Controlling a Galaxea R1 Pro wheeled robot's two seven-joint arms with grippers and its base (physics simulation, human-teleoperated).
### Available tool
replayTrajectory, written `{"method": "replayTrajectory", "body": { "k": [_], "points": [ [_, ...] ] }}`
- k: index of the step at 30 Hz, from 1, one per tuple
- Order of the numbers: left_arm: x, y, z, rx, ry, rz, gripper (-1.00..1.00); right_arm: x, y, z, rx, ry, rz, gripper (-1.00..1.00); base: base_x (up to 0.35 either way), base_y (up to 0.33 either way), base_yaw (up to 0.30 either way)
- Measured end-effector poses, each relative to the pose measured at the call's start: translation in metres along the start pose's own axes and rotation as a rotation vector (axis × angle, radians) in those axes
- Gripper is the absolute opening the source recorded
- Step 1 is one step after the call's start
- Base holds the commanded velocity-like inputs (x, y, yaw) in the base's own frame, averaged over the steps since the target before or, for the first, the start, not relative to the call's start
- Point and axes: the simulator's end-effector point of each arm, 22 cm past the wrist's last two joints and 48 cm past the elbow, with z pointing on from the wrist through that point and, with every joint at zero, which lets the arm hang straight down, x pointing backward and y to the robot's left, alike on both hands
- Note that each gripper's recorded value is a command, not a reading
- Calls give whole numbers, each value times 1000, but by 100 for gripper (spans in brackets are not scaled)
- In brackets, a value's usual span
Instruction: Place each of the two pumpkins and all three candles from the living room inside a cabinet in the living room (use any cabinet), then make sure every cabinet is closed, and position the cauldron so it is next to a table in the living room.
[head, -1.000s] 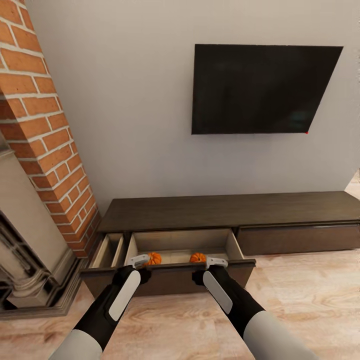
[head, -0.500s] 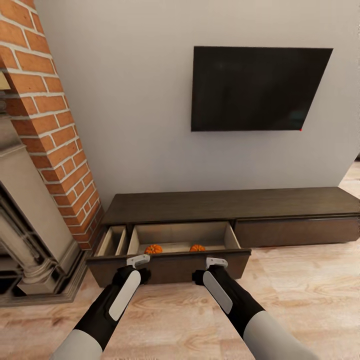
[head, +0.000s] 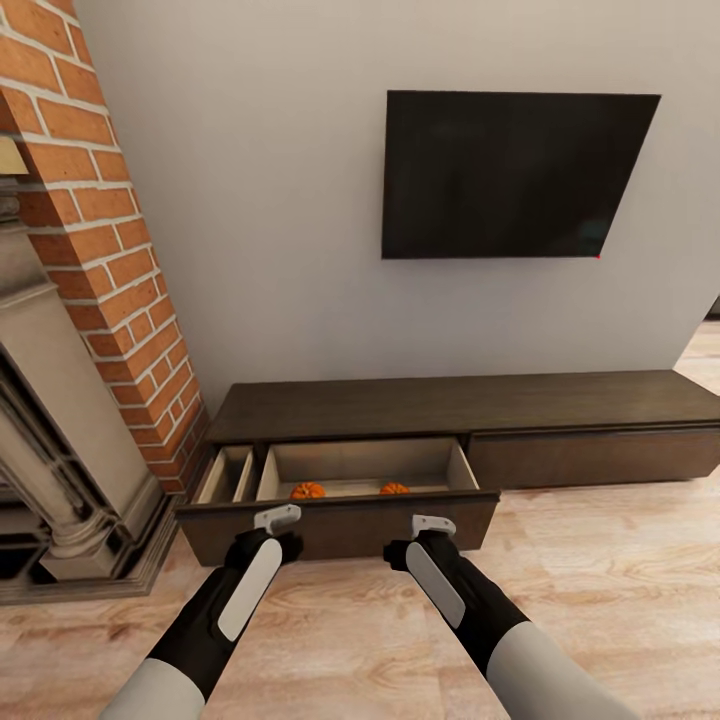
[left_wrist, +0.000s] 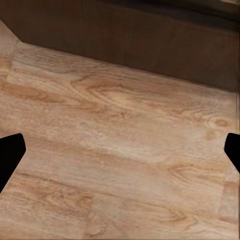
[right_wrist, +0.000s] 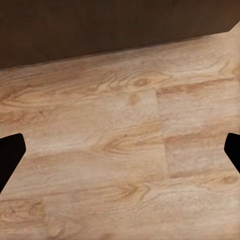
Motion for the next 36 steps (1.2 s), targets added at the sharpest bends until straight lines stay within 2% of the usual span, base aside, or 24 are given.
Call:
{"method": "replayTrajectory", "body": {
  "k": [5, 10, 13, 19, 20, 25, 27, 36],
  "points": [
    [-1, -2, 4, 5, -20, 1, 100, 6, -1, 8, 1, 0, -1, 100, 0, 0, 0],
    [8, 0, 13, -3, -17, 10, 100, 9, -1, 16, -2, -10, 2, 100, 0, 0, 0],
    [13, -4, 17, -1, -23, 30, 100, 13, 2, 21, -17, -11, 2, 100, 0, 0, 0],
    [19, -3, 27, 0, -33, 38, 100, 18, 8, 31, -54, -18, 5, 100, 0, 0, 0],
    [20, -2, 28, 0, -33, 38, 100, 18, 7, 33, -54, -25, 7, 100, 0, 0, 0],
    [29, 1, 39, -8, -30, 41, 100, -2, -3, 40, -14, -145, -8, 100, 0, 0, 0],
    [30, 2, 42, -12, -42, 42, 100, -5, -4, 43, -8, -174, -9, 100, 0, 0, 0],
    [37, 7, 57, -27, -69, 47, 100, -1, -6, 56, -3, -209, -9, 100, 0, 0, 0]
  ]
}}
